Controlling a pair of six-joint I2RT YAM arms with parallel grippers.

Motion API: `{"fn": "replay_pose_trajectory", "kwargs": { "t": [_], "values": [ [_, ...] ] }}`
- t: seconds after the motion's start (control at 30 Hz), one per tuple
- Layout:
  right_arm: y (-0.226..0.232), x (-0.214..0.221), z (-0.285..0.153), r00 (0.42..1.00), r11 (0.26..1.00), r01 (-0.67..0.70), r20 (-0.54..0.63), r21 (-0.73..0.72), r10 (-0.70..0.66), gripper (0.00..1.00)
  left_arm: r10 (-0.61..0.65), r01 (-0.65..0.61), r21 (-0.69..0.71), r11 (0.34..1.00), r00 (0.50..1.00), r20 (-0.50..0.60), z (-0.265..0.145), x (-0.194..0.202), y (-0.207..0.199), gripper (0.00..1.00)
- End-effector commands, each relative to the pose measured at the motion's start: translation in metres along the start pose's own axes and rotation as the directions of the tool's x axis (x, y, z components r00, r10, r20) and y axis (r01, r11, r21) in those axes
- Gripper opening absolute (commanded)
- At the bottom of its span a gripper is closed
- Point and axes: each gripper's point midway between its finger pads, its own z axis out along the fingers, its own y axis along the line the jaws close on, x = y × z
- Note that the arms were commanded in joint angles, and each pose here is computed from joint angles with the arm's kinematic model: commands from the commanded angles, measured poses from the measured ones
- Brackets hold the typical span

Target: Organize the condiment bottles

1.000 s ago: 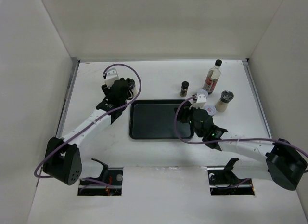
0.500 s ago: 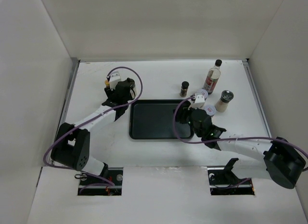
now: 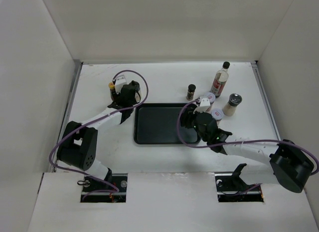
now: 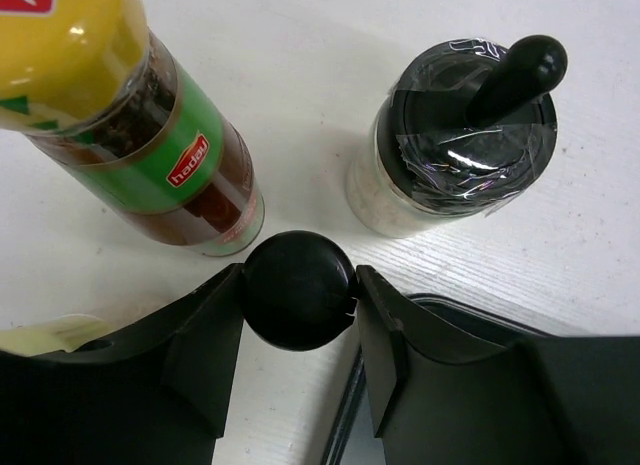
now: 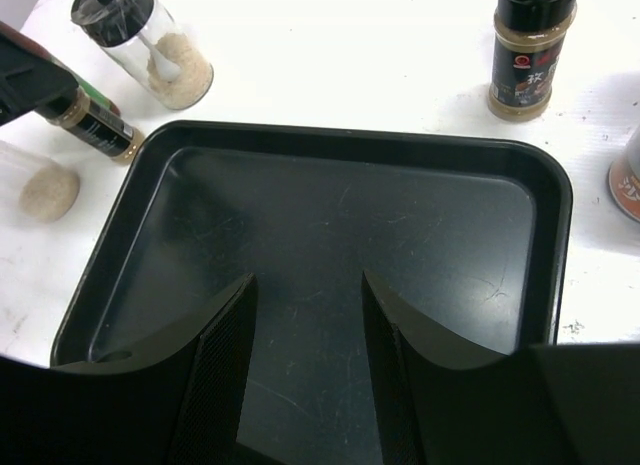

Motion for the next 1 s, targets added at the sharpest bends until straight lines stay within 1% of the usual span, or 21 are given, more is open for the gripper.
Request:
{"fn": "replay_pose_trajectory", "kwargs": {
  "t": [0.0,0.17,0.23,0.4,0.6,0.8,0.87,0.97],
  "values": [
    [0.011,-0.022,0.004,0.999,1.0,-0.012,0.049,-0.029,0.014,0.5,-0.044,0.041,0.047,0.998,0.996,0.073,-0.012,-0.026,-0.008,0.34],
    [0.012,-0.023,0.004,0.998,0.999,-0.014,0.053,-0.03,0.015,0.5,-0.094,0.075,0.116,0.99,0.981,0.172,-0.062,-0.055,-0.008,0.33],
    [0.012,-0.022,0.004,0.998,0.999,-0.015,0.053,-0.031,0.017,0.5,-0.106,0.078,0.144,0.987,0.975,0.196,-0.078,-0.06,-0.01,0.33],
    [0.009,-0.022,0.004,0.998,0.999,-0.022,0.051,-0.026,0.023,0.5,-0.063,0.022,0.25,0.968,0.986,0.157,-0.1,-0.038,-0.05,0.33],
    [0.002,-0.024,0.003,0.998,1.0,-0.029,0.061,-0.009,0.029,0.5,-0.029,-0.009,0.307,0.952,0.993,0.117,-0.098,-0.011,-0.087,0.33],
    [-0.003,-0.026,0.003,0.997,0.999,-0.035,0.065,0.0,0.035,0.5,0.002,-0.035,0.301,0.953,0.994,0.107,-0.089,0.003,-0.097,0.34],
    [-0.003,-0.027,0.003,0.997,0.999,-0.037,0.066,-0.001,0.037,0.5,0.017,-0.045,0.295,0.954,0.995,0.097,-0.085,0.01,-0.098,0.36],
    [-0.003,-0.026,0.003,0.997,0.999,-0.035,0.064,0.001,0.035,0.5,0.037,-0.061,0.281,0.958,0.995,0.089,-0.082,0.018,-0.097,0.45]
  ]
}}
